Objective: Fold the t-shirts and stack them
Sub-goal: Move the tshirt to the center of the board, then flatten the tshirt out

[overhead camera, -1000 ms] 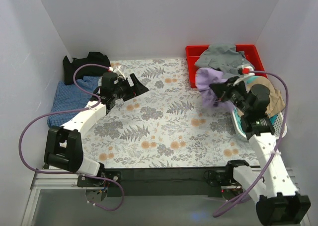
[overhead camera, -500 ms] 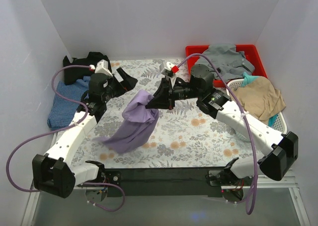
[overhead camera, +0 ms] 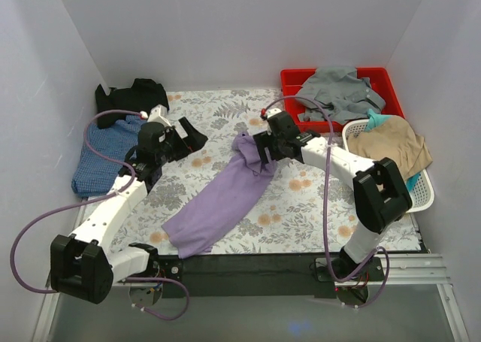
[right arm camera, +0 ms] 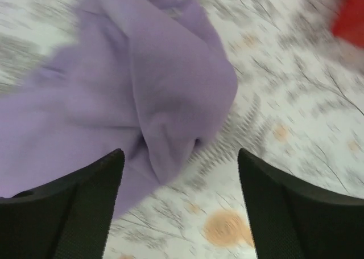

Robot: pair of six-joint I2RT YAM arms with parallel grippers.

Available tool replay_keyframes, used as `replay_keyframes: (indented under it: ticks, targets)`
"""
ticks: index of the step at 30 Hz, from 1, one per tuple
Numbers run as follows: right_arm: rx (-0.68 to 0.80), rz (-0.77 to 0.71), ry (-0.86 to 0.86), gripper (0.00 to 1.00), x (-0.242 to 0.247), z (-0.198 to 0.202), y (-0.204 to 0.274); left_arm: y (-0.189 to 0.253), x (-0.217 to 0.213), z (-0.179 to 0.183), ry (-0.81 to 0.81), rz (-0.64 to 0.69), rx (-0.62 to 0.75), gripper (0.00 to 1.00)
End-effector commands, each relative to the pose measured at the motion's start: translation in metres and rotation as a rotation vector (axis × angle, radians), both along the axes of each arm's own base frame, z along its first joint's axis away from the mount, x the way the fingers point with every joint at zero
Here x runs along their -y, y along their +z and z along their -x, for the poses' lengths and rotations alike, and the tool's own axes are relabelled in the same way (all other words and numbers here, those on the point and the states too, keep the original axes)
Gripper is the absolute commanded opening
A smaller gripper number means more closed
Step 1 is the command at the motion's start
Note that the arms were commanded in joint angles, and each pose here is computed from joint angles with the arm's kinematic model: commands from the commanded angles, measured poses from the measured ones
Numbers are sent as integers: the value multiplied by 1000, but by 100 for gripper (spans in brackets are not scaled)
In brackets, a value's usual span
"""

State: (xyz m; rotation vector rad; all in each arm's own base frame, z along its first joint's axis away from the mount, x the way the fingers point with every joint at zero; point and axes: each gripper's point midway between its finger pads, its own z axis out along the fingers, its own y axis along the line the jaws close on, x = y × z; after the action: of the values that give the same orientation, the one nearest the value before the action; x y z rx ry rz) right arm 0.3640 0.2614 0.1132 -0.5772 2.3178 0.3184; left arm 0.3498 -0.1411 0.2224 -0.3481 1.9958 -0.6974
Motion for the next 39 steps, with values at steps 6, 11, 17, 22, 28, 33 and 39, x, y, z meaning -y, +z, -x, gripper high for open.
replay_keyframes:
  ticks: [6, 11, 17, 22, 28, 33, 39]
  targets:
    - [190, 5, -147, 98, 52, 20, 59, -84, 26, 45, -184, 55, -232, 98]
    - [128, 3, -18, 97, 22, 11, 39, -117, 28, 55, -171, 43, -328, 98]
    - [116, -26, 93, 96, -21, -21, 39, -136, 23, 48, -105, 36, -372, 98]
    - [124, -32, 132, 95, -47, -42, 51, -152, 26, 42, -102, 23, -424, 98]
    - [72, 16, 172, 95, -64, -33, 35, -171, 28, 42, -108, 8, -477, 98]
    - [28, 80, 170, 92, -62, -23, 9, -180, 30, 39, -119, -1, -497, 98]
    - [-1, 225, 97, 89, -38, -24, -19, -182, 37, 36, -145, 6, -504, 98]
